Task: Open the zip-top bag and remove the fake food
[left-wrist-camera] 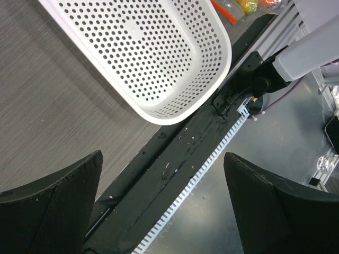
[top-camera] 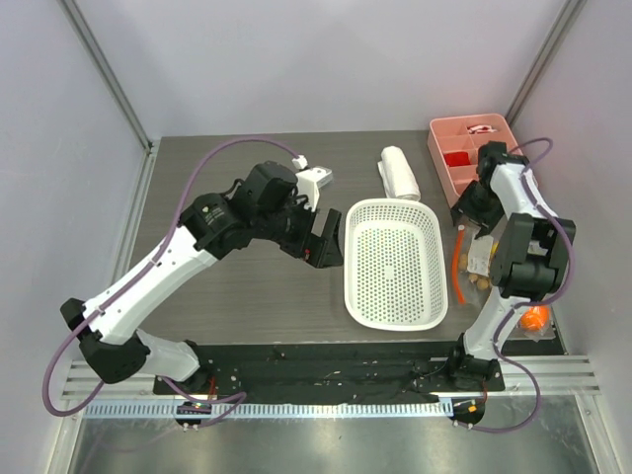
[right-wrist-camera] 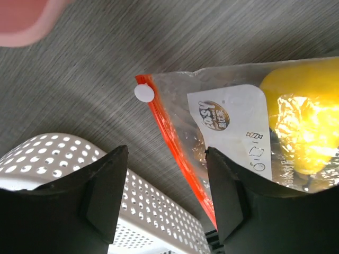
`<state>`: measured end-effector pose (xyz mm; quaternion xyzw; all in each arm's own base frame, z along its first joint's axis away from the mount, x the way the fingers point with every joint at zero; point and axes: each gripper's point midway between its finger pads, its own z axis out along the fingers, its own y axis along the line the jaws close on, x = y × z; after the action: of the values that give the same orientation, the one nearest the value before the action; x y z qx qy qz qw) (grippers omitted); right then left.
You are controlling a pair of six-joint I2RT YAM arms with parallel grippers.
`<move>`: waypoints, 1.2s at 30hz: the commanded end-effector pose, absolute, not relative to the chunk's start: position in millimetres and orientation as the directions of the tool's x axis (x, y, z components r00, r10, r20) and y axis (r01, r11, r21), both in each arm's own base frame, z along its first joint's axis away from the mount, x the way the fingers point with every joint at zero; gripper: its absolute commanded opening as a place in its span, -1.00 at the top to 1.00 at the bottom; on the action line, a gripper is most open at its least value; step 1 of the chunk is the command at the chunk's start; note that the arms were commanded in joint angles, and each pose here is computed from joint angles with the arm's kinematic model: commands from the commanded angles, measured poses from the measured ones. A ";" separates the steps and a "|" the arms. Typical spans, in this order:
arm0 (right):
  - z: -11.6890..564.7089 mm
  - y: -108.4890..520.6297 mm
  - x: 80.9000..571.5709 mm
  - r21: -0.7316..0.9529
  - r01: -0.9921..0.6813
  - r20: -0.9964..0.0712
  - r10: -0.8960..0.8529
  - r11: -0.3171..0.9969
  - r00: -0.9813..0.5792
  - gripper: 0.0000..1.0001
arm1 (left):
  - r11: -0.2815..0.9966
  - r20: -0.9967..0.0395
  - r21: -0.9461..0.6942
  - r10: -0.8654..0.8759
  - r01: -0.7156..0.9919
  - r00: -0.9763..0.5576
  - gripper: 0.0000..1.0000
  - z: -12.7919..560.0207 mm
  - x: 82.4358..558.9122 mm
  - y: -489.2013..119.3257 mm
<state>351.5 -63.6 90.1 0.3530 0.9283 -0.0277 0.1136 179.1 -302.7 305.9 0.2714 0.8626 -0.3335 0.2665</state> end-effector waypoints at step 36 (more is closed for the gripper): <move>39.9 -94.3 339.5 -0.515 0.392 -0.261 0.297 0.762 -0.919 0.37 | 0.611 -0.667 -0.511 0.163 0.605 -0.727 -0.87 329.7 175.7 -284.9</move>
<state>338.8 -93.3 29.7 0.1723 0.9411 -0.2864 0.0513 177.0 -282.8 313.2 0.2311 0.8611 -0.3575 0.2779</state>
